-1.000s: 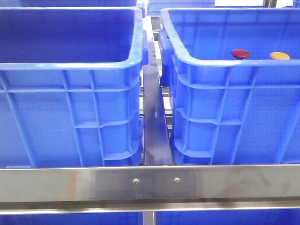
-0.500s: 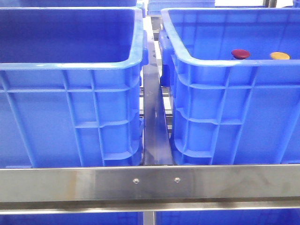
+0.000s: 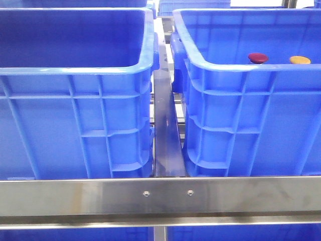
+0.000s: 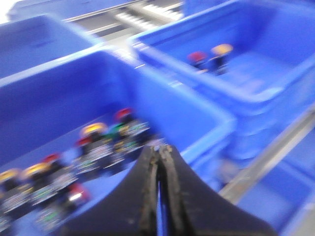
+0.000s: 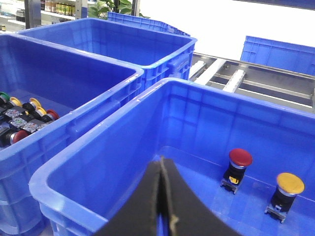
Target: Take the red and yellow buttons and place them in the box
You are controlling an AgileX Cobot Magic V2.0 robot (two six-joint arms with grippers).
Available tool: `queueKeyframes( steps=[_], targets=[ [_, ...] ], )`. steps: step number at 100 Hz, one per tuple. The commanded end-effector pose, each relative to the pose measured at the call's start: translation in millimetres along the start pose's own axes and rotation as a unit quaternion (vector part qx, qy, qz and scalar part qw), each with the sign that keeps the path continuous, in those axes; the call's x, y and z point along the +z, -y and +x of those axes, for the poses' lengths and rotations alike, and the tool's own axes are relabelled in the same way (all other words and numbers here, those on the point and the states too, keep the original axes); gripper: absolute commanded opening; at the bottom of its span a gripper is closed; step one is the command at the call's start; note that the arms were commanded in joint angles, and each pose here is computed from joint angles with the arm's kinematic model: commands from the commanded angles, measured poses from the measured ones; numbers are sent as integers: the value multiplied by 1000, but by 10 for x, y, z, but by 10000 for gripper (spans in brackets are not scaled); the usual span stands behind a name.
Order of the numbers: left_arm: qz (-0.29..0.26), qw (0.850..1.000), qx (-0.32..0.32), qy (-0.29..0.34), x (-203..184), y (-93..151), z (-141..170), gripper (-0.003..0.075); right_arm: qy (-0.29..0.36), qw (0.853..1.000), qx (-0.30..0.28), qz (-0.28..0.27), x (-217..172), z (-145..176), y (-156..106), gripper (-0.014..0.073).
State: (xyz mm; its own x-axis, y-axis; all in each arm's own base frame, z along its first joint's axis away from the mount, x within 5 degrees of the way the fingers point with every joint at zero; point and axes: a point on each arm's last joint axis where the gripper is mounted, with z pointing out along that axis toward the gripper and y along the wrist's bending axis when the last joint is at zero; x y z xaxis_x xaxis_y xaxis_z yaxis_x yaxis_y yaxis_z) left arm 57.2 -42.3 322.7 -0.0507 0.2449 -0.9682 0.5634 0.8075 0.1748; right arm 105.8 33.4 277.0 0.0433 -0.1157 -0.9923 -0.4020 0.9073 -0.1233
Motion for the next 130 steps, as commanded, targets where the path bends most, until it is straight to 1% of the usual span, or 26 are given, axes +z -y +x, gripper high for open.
queueKeyframes(
  steps=[1, 15, 26, 41, 55, 66, 79, 81, 88, 97, 130],
  targets=[
    [-69, 996, -25, 45, 2, -121, -73, -20, 50, 998, 48, 1, -1, -152, 19, -69],
    [-153, 984, -76, 54, 13, -224, 124, -20, 50, 998, 48, 1, -1, -152, 19, -69],
    [-199, 972, -108, 60, 2, -252, 327, -20, 50, 998, 48, 1, -1, -152, 19, -69],
    [-250, 960, -101, 79, -48, -241, 580, -20, 50, 998, 48, 1, -1, -152, 19, -69],
    [-280, 950, -99, 91, -53, -208, 852, -20, 50, 998, 48, 1, -1, -152, 19, -69],
    [-295, 946, -96, 98, -35, -177, 1069, -20, 50, 998, 48, 1, -1, -152, 19, -69],
    [-302, 941, -88, 122, -27, -129, 1270, -20, 50, 998, 48, 1, -1, -152, 19, -69],
    [-299, 944, -93, 106, -24, -118, 1304, -20, 50, 998, 48, 1, -1, -152, 19, -69],
    [-298, 945, -96, 97, -18, -119, 1312, -20, 49, 998, 48, 1, 1, -151, 20, -69],
    [-299, 945, -86, 97, -21, -119, 1306, -20, 48, 998, 49, 1, 1, -142, 19, -69],
    [-299, 945, -86, 97, -21, -119, 1306, -20, 46, 998, 50, 1, 1, -129, 17, -69]
  ],
)
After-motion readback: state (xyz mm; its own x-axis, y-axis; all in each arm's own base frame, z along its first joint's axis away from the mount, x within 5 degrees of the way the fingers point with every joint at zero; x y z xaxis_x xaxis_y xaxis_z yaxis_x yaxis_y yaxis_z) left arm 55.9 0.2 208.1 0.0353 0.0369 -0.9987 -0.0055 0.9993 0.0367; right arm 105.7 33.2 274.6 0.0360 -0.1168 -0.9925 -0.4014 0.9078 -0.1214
